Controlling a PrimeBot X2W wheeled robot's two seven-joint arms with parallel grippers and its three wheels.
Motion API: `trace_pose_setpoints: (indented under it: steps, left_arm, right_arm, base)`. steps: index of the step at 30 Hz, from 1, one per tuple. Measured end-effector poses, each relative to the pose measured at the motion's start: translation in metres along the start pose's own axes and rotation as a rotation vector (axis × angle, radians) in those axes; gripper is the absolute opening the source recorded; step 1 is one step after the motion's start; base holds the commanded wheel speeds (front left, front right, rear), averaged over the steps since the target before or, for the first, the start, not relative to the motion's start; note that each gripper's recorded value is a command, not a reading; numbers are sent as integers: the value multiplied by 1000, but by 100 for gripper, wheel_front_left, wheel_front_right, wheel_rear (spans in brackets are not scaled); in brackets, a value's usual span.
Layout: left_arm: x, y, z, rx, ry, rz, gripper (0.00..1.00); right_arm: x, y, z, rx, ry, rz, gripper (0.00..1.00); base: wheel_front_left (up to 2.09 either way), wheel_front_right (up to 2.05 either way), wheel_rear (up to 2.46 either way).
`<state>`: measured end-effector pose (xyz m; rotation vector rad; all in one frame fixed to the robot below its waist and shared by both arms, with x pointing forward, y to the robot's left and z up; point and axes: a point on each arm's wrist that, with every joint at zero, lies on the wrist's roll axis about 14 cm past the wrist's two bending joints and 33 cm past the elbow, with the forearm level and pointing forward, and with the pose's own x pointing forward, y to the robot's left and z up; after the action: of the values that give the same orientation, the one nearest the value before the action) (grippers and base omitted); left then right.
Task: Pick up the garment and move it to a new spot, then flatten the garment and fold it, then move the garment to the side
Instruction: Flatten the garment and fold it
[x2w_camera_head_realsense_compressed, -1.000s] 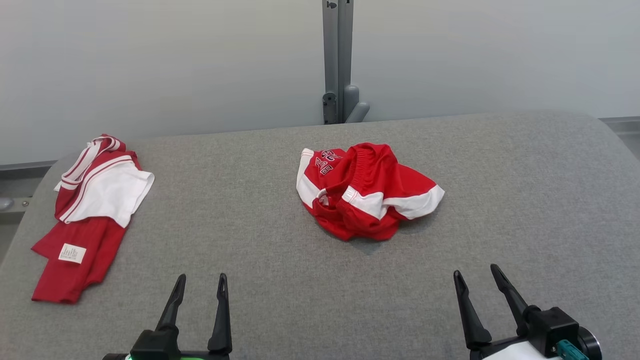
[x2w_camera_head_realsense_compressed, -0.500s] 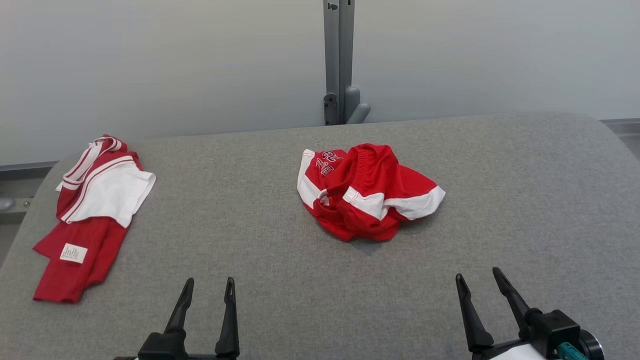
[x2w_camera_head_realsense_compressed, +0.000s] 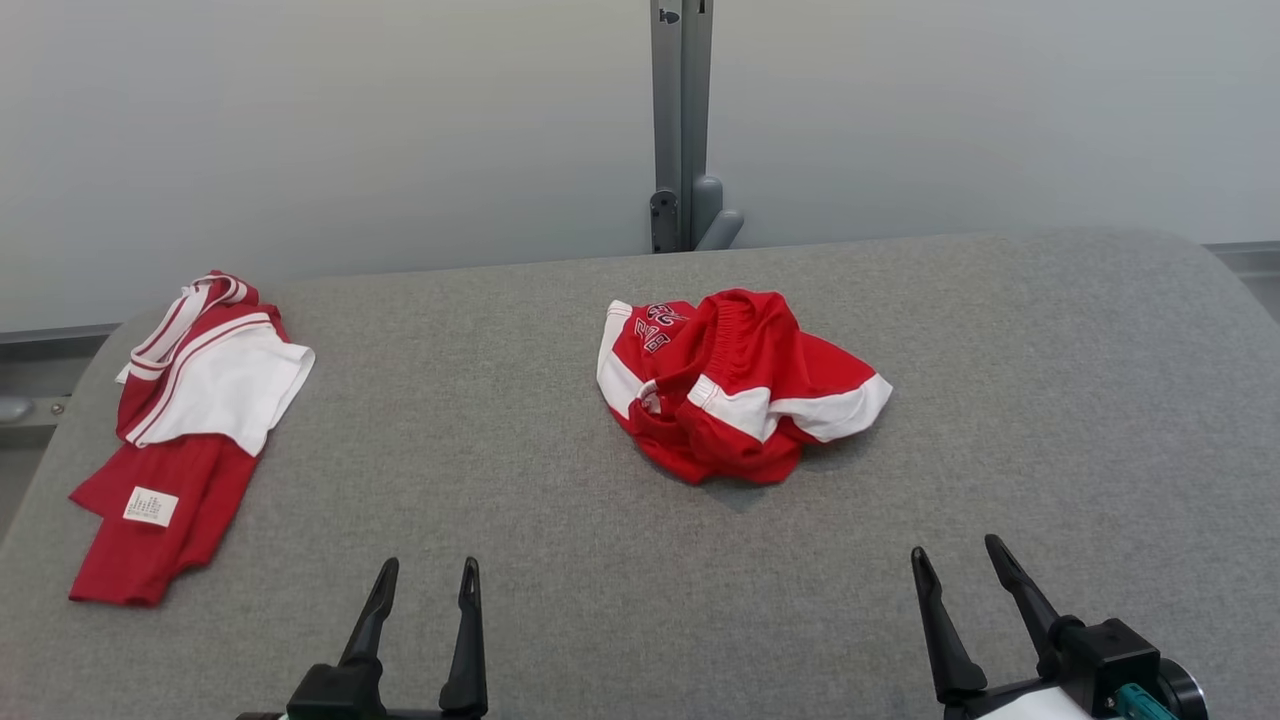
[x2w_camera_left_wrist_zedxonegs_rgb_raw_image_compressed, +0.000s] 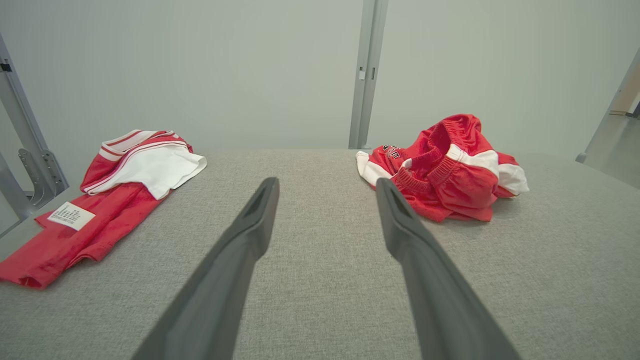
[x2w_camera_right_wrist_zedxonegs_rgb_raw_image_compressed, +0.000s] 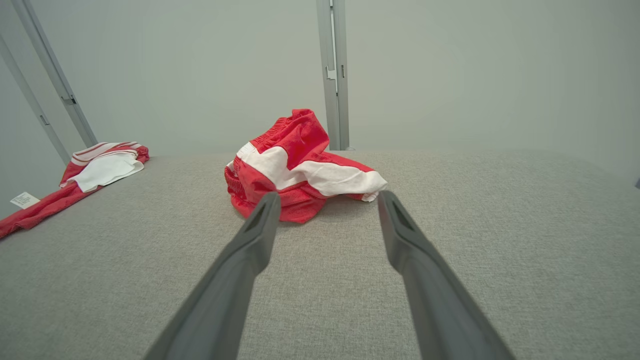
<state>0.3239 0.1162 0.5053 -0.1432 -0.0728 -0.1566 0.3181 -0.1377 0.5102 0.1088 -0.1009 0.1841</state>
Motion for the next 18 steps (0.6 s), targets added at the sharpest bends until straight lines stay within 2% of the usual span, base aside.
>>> trace_pose_setpoints:
  steps: [11, 18]
  left_arm:
    - [4, -3, -8, -9, 25, -2, 100]
    - [40, -31, -4, -8, 19, -129, 100]
  right_arm:
    - [-1, 3, -2, 5, 8, 7, 100]
    - [0, 2, -7, 3, 23, 1, 100]
  base:
    - [0, 0, 0]
    - [0, 0, 0]
